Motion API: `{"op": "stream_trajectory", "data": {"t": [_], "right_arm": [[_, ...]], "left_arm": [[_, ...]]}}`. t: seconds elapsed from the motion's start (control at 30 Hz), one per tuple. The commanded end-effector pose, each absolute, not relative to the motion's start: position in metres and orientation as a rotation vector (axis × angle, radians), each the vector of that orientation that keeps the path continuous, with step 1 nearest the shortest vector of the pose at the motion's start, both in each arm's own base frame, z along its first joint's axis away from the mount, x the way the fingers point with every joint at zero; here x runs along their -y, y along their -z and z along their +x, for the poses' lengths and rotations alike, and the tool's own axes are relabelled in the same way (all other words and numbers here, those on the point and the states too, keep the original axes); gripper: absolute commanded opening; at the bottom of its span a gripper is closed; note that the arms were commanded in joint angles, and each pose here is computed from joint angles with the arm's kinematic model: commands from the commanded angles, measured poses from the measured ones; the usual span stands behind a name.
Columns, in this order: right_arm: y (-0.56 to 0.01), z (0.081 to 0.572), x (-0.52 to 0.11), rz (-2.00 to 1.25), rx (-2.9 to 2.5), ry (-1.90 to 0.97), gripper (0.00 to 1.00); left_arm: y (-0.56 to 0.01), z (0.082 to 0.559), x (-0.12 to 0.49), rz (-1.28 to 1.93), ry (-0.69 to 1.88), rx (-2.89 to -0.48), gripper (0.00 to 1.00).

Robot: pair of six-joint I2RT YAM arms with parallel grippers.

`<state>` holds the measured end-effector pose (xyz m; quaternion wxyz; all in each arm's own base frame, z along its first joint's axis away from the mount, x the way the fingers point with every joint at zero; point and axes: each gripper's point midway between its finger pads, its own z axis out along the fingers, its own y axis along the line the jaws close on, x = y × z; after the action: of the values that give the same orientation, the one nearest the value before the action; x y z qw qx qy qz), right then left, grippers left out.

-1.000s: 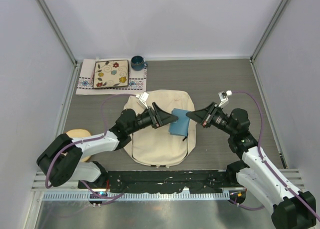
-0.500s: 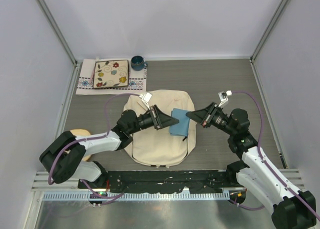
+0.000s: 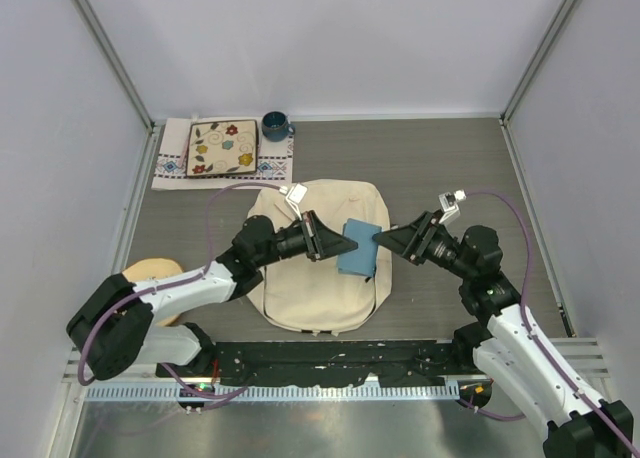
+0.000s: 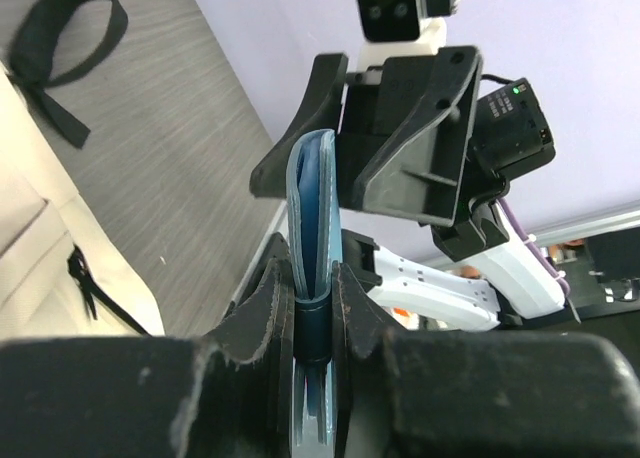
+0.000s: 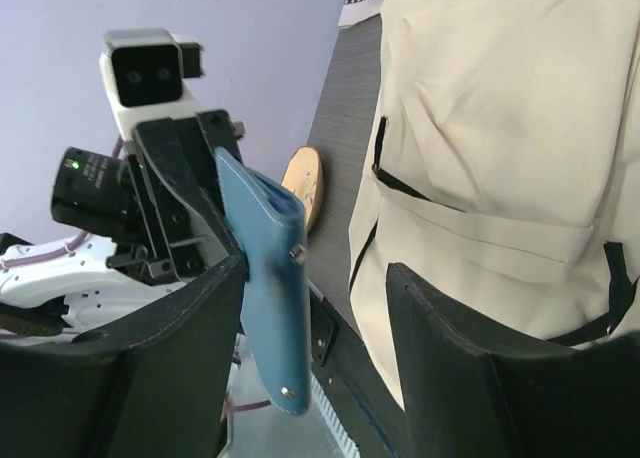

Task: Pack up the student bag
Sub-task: Adjust the personal item.

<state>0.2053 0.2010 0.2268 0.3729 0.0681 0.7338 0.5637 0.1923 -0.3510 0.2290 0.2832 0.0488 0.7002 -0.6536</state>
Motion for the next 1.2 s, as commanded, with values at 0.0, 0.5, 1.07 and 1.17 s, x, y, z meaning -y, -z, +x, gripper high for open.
{"op": "stream_trajectory", "data": {"t": [0.0,0.5,1.07,1.17], "right_arm": [[-0.228,0.194,-0.204,0.118,-1.875,-1.486,0.64],[-0.244,0.181,-0.226,-0.002,-1.846,-1.64,0.51],[-0.24,0.187,-0.223,0.043,-1.832,-1.581,0.04],[-0.225,0.196,-0.213,0.108,-1.886,-1.454,0.02]], "left_arm": [[-0.255,0.199,0.347,0.195,1.646,-1.818,0.09],[-0.262,0.198,0.357,0.275,1.66,-1.812,0.14],[-0.234,0.207,0.342,0.237,1.475,-1.95,0.74],[-0.21,0.219,0.314,0.168,1.221,-2.057,0.87]]}}
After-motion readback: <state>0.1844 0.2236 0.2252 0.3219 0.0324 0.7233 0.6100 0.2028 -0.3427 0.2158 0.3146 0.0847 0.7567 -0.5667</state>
